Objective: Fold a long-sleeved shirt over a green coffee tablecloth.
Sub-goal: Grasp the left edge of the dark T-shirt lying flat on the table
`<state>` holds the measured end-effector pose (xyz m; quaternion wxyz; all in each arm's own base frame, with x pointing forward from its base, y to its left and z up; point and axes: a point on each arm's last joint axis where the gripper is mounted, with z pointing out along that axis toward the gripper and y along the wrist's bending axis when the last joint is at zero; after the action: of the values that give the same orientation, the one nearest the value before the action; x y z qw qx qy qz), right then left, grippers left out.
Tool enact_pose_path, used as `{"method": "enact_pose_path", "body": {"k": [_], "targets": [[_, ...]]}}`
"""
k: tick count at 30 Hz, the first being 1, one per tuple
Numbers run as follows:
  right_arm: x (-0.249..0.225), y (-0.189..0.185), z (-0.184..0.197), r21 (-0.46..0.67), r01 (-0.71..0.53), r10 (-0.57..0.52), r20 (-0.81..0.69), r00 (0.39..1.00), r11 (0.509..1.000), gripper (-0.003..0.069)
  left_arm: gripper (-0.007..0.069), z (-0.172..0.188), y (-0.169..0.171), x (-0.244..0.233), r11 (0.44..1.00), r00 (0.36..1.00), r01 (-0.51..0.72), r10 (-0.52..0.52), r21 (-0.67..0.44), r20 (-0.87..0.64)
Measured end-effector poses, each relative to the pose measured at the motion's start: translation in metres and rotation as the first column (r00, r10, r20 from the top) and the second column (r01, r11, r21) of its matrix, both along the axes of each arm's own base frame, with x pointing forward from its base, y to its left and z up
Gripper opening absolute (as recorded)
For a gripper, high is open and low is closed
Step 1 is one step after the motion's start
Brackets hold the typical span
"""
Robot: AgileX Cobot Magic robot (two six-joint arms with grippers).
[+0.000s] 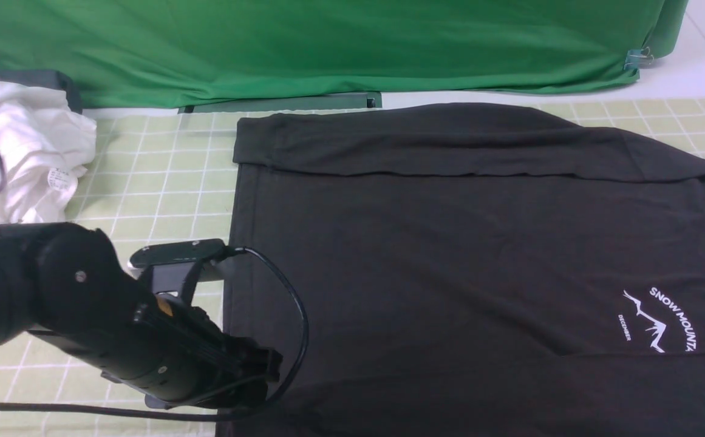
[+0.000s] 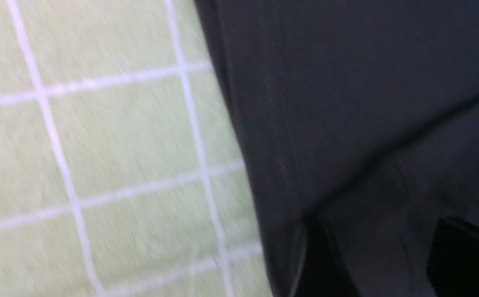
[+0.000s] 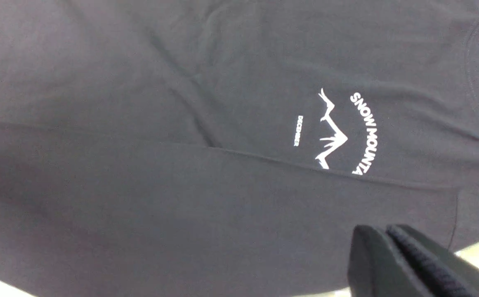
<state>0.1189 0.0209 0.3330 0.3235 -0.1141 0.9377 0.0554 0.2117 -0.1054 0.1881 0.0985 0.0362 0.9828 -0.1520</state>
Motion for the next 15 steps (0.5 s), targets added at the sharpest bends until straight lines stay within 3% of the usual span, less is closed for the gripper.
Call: {"method": "enact_pose_path", "body": {"k": [5, 15], "targets": [[0.0, 0.0, 0.0, 0.0, 0.0, 0.0, 0.003, 1.0, 1.0, 0.0064, 0.0433, -0.011, -0.001, 0.006, 1.0, 1.0, -0.004, 0.004, 0.016, -0.011], [0.001, 0.0, 0.001, 0.0, 0.001, -0.001, 0.01, 1.0, 1.0, 0.0071, 0.0428, -0.032, -0.004, 0.011, 0.999, 0.997, 0.012, -0.009, 0.042, -0.075]]}}
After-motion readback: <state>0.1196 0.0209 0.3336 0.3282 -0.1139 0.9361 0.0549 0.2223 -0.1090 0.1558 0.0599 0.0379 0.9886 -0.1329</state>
